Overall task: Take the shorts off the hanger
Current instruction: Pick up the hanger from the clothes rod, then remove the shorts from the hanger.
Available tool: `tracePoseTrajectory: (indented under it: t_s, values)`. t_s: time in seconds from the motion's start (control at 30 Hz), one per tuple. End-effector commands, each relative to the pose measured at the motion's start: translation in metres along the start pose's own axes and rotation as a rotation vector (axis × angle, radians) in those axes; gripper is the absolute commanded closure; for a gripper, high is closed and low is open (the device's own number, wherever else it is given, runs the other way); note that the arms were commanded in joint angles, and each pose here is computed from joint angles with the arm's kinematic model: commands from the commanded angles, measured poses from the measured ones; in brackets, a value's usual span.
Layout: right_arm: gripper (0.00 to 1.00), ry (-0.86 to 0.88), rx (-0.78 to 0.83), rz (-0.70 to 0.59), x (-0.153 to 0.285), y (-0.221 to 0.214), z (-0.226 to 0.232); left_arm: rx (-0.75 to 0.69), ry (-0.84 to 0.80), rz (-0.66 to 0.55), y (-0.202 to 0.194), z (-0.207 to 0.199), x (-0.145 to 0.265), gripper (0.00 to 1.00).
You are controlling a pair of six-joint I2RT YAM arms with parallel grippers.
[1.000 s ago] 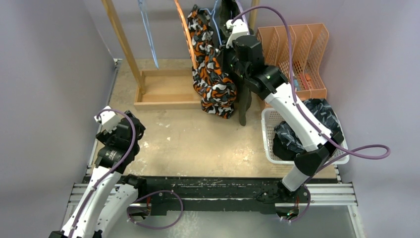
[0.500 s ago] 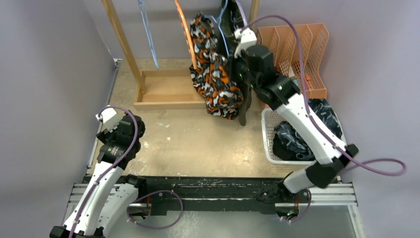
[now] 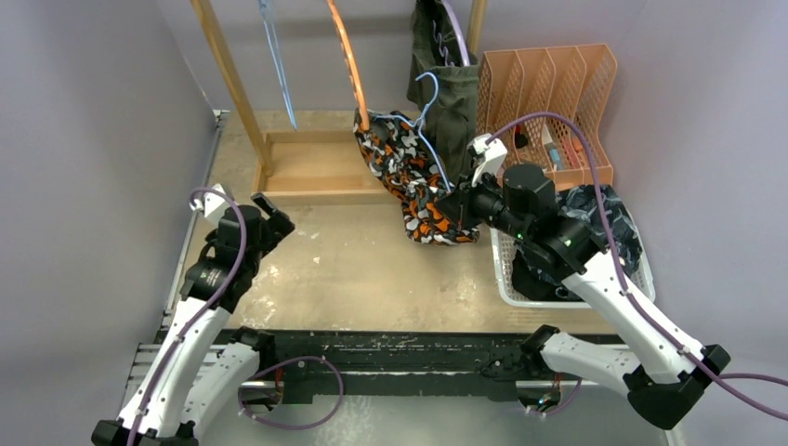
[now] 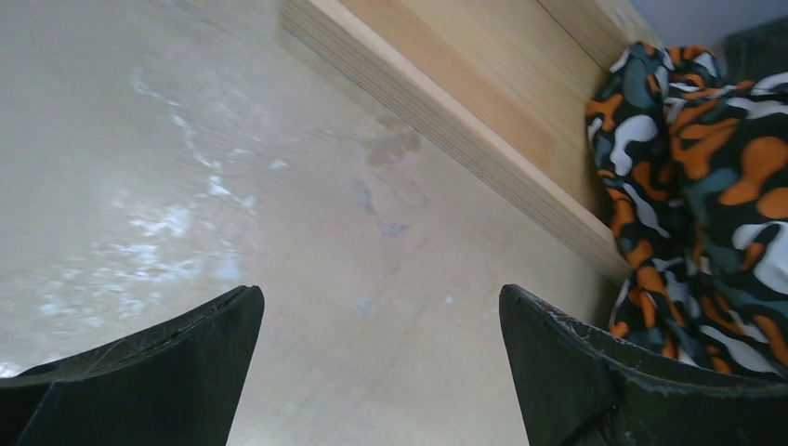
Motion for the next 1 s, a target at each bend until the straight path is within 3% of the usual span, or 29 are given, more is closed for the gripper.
tracePoseTrajectory:
  t_s: [0.0,0.33,0.5,0.8,0.97]
  values:
    - [1.0,0.013,0.018,0.001,0.006,-0.002,0.0,0.174,-0.155,0.124,-0.018,-0.025,-0.013,0.04]
    - [1.0,0.222,0.013,0.093,0.008,-0.067,0.013,0.272,-0.311,0.382,-0.052,-0.037,-0.022,0.07]
    - [1.0,0.273,0.032,0.066,0.008,-0.071,0.017,0.221,-0.354,0.533,-0.066,-0.044,-0.022,0.09]
    - [1.0,0.34,0.028,0.129,-0.004,-0.082,0.02,0.266,-0.463,0.523,-0.072,-0.049,-0.008,0.16]
    - [1.0,0.505,0.053,0.114,0.003,-0.081,0.031,0.282,-0.52,0.507,-0.067,-0.062,-0.005,0.2]
Point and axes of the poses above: each gripper's point midway between its finger pads, its own x axis back along the fingers, its own z axis along the line the jaws close on, y = z × x, the point moved 9 cm from there along x, back along the fingers, and after that the axes turned 14 degrees about x, right-handed, at the moved point
